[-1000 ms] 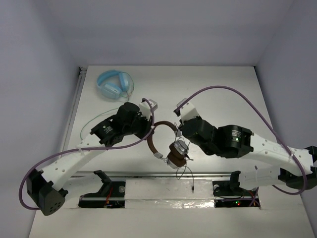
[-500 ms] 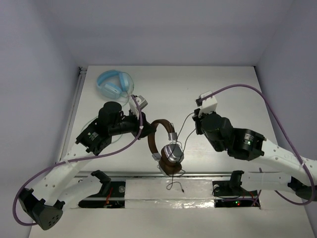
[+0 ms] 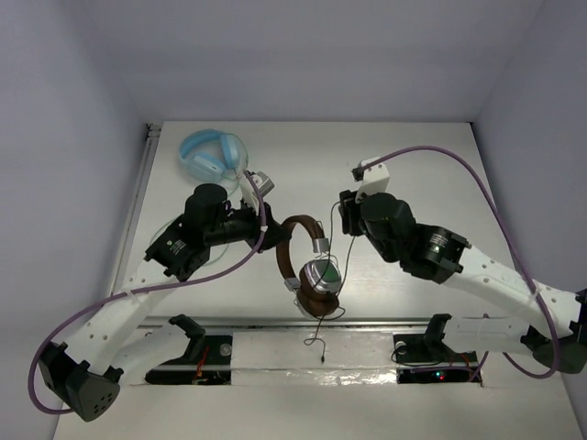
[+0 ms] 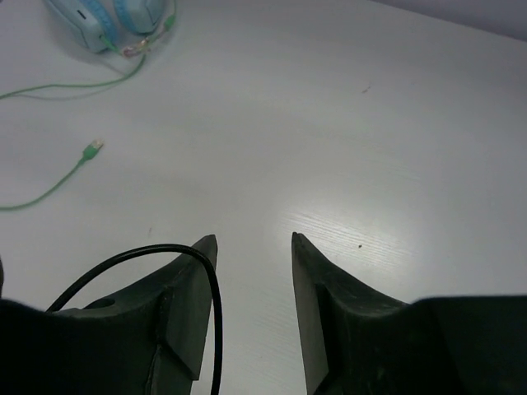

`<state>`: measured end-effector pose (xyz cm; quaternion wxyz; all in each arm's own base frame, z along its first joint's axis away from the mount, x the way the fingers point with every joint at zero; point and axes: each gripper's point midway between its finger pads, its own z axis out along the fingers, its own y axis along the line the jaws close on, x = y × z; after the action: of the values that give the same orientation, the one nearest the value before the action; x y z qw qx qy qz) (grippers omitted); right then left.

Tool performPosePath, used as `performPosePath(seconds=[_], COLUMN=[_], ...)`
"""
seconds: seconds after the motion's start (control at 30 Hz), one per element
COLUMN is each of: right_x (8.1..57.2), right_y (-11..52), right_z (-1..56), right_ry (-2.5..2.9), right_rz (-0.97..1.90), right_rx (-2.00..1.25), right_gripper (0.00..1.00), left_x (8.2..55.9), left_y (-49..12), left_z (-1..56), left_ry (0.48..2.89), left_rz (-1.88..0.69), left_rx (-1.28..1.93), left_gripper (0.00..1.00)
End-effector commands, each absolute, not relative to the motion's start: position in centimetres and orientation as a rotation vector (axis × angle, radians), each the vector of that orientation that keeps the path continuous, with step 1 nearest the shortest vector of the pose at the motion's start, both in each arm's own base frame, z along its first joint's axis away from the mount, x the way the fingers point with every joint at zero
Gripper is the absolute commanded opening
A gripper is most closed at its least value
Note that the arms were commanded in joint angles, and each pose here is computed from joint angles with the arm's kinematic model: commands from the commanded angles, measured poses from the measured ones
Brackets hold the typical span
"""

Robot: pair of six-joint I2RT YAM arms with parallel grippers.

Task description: Wrap the headphones

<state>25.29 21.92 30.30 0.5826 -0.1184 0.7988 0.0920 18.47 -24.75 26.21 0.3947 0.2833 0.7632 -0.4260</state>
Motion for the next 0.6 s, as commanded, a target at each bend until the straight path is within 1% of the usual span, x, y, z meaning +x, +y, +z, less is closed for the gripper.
performPosePath(seconds=[0.0, 0.03, 0.1, 0.13, 0.2, 0.23, 0.27, 0.3, 0.33, 0.37, 0.4, 0.43, 0.57], right_x=[25.5, 25.0, 23.7, 23.0, 22.0, 20.9, 20.4, 19.9, 19.3, 19.2, 19.1, 19.1, 19.2], right_y=[24.6, 25.4, 25.4, 25.7, 25.4, 25.3, 25.4, 25.4, 25.2, 25.1, 24.9, 24.6, 22.8], right_z=[32.2, 32.7, 34.4, 35.0, 36.2, 37.3, 38.0, 38.0, 38.4, 38.6, 38.2, 38.1, 35.7], right_ry=[1.831, 1.825, 1.794, 1.783, 1.754, 1.724, 1.702, 1.695, 1.68, 1.669, 1.675, 1.677, 1.75], right_rz=[0.368, 0.432, 0.53, 0.589, 0.661, 0.729, 0.774, 0.797, 0.829, 0.842, 0.838, 0.829, 0.747], right_rx=[-0.243, -0.274, -0.287, -0.308, -0.294, -0.308, -0.314, -0.329, -0.334, -0.327, -0.33, -0.322, -0.285], right_gripper=[0.48, 0.54, 0.61, 0.65, 0.68, 0.64, 0.58, 0.47, 0.23, 0.12, 0.04, 0.0, 0.0], left_x=[20.2, 21.8, 23.4, 24.7, 26.0, 26.9, 27.0, 27.2, 27.4, 27.4, 27.6, 27.8, 27.9], left_y=[-25.0, -24.2, -23.3, -22.1, -20.9, -19.8, -19.5, -19.3, -19.1, -19.0, -18.5, -17.9, -16.9], left_z=[27.9, 27.4, 27.2, 27.1, 27.2, 27.1, 27.3, 27.3, 27.6, 27.9, 28.1, 28.4, 31.7], left_ry=[1.891, 1.921, 1.948, 1.953, 1.961, 1.963, 1.962, 1.964, 1.955, 1.948, 1.946, 1.937, 1.86], left_rz=[-1.085, -0.995, -0.929, -0.836, -0.739, -0.661, -0.64, -0.626, -0.62, -0.616, -0.595, -0.564, -0.547], left_rx=[0.61, 0.52, 0.409, 0.331, 0.262, 0.205, 0.196, 0.183, 0.167, 0.16, 0.135, 0.107, 0.061], left_gripper=[0.0, 0.0, 0.0, 0.0, 0.0, 0.0, 0.0, 0.0, 0.0, 0.0, 0.0, 0.0, 0.0])
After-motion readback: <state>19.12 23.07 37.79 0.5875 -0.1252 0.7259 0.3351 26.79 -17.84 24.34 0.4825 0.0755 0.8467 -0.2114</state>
